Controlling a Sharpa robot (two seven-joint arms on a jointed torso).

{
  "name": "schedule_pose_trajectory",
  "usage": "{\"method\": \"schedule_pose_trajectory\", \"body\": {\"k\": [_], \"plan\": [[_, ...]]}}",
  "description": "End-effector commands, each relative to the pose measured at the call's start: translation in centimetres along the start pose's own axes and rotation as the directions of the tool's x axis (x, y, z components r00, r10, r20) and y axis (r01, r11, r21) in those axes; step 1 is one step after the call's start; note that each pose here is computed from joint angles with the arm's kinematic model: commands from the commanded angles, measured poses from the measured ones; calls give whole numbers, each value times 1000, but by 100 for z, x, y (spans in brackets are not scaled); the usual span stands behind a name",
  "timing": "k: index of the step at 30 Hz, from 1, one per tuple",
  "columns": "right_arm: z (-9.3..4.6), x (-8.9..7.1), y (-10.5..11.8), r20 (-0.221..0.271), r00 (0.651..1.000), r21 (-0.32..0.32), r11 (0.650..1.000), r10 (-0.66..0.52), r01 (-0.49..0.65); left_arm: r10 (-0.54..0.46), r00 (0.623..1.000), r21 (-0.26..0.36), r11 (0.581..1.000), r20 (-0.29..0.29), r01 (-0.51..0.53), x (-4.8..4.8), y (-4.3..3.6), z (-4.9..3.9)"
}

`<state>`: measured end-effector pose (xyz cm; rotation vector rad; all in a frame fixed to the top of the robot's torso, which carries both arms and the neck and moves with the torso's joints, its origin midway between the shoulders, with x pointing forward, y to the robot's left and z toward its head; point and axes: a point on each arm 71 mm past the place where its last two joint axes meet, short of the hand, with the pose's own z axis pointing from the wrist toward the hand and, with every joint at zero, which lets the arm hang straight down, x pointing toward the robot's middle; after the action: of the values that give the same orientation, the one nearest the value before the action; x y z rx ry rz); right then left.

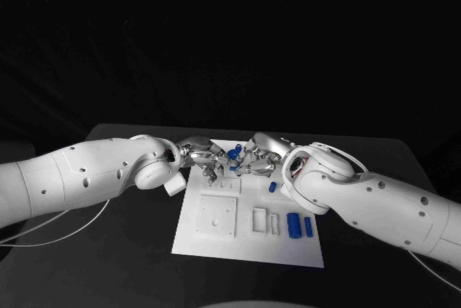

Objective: Assemble the parts on the task board

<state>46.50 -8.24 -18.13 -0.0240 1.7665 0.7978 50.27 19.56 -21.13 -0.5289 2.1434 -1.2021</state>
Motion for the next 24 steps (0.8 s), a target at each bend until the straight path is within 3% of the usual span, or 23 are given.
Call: {"method": "schedule_pose_trajectory", "body": {"k": [1, 15, 20, 24], "plan": [[7, 0, -1, -7, 1000, -2, 1000, -7, 7, -19, 999, 25, 999, -41, 20, 55, -34, 12], [22, 7, -9, -10, 1000, 3, 1000, -8, 8, -95, 995, 42, 995, -17, 96, 51, -59, 26], [20, -24, -46, 21, 1000, 7, 1000, 7, -7, -115, 993, 18, 993, 6, 115, 47, -46, 28], [3, -85, -130, 73, 997, 11, 999, 33, -34, -123, 992, -26, 992, 25, 123, 47, -18, 25]]}}
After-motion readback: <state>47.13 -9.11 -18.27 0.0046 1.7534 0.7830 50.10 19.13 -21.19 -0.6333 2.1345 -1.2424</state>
